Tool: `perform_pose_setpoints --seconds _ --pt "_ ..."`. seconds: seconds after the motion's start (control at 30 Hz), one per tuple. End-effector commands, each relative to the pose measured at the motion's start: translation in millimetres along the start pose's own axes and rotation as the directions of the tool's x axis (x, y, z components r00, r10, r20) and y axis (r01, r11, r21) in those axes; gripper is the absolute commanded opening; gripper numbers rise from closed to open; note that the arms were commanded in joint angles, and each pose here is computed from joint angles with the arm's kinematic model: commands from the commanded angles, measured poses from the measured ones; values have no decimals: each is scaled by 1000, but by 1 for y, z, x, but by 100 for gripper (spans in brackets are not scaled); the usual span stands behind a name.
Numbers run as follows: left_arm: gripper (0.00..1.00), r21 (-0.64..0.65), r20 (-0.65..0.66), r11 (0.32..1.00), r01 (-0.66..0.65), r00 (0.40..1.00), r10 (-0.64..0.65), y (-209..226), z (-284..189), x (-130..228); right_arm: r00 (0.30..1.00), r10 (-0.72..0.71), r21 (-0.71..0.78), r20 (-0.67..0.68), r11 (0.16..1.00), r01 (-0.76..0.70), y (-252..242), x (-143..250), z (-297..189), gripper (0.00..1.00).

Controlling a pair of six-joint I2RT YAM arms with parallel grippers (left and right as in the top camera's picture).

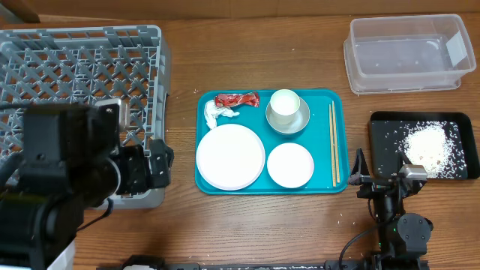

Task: Sort waste into correct bins and load items into the dishwasher
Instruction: 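Raise the left arm and move it over the teal tray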

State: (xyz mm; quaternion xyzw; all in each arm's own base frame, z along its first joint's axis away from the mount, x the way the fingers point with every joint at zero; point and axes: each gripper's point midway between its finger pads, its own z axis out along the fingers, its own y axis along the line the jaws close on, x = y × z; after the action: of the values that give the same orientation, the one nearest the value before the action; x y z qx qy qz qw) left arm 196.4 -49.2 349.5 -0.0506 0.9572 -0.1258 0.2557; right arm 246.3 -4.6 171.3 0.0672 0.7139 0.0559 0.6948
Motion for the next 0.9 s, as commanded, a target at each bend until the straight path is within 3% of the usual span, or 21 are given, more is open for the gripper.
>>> perform_pose_setpoints --seconds 0.0,0.2,0.43,0.63,0.73,0.87 --pt "100 -125 45 992 23 999 -17 10 -2 -6 1000 -7 -8 3 1000 7 1 2 0 100" --pt "100 -254 113 963 85 992 -58 8 8 -19 1000 -7 -8 2 1000 7 1 2 0 100" --pt "100 -143 127 986 81 990 -63 -27 32 -45 1000 -7 -8 3 1000 7 1 2 0 100" --pt "100 2 -53 1000 23 998 -23 -66 70 -36 1000 -7 -8 2 1000 7 1 2 0 100" --pt "100 5 -140 999 -44 989 45 -76 95 -31 1000 -7 -8 2 1000 7 1 2 0 100" --pt "79 -125 -208 984 -130 973 102 -66 142 -37 1000 -7 -8 3 1000 7 1 2 0 100"
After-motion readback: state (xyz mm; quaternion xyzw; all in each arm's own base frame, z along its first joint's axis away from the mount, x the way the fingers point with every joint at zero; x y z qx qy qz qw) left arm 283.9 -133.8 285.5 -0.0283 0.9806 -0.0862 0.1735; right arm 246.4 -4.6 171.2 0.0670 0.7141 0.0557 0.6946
